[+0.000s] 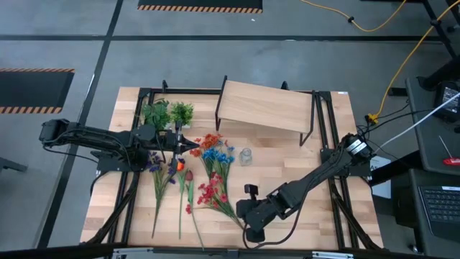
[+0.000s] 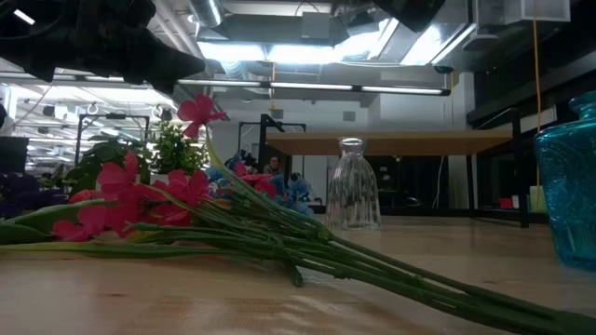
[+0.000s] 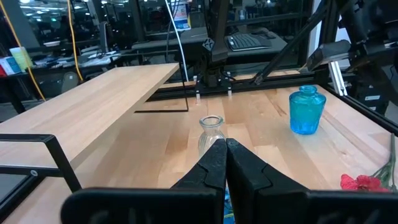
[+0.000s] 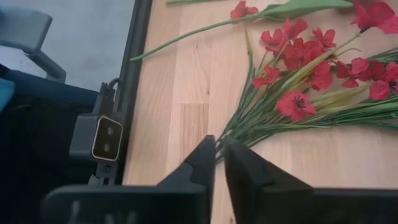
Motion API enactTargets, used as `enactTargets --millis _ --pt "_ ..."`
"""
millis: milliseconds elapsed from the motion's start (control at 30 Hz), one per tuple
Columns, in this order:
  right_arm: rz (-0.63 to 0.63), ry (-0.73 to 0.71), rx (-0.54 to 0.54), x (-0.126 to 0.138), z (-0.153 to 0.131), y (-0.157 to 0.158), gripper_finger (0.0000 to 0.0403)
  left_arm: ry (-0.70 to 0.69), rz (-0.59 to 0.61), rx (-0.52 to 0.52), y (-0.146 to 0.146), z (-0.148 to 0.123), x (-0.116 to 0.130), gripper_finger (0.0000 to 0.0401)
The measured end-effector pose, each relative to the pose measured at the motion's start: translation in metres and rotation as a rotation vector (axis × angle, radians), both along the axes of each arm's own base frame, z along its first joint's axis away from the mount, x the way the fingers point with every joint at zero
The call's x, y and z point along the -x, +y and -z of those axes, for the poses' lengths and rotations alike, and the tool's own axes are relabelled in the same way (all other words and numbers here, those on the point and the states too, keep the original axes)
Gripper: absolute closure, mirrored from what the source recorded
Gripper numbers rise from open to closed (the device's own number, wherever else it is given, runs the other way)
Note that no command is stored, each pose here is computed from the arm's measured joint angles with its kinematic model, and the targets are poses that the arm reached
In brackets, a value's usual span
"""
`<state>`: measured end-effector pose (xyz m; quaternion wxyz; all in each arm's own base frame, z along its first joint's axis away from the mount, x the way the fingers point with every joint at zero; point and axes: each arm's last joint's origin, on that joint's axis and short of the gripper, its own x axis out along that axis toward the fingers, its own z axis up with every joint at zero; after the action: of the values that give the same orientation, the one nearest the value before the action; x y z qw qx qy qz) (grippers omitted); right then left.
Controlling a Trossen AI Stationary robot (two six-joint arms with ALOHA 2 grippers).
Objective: Pick and place flowers into a vace then onto a shelf
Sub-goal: Put the red flowers into the transparent vase
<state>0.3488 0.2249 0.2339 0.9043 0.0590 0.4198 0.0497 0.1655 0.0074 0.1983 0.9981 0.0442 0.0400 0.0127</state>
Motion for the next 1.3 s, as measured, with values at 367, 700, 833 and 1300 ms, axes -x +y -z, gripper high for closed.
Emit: enactTargets --millis 367,700,833,1300 --pt "0.065 0.071 0.005 -0.011 0.032 -0.001 0.0243 0.000 0.000 0.000 0.000 0.000 0.000 0.0398" --pt "0.179 0.108 -0.022 -0.021 0.052 -0.007 0.0230 0.000 0.000 0.000 0.000 0.000 0.000 0.0398" --pt "0.180 0.115 -0.018 -0.025 0.065 -0.005 0.0230 0.001 0.000 0.000 0.000 0.000 0.000 0.0398" --pt "0.231 0.151 -0.061 -0.032 0.093 -0.001 0.0230 0.003 0.000 0.001 0.000 0.000 0.000 0.0398"
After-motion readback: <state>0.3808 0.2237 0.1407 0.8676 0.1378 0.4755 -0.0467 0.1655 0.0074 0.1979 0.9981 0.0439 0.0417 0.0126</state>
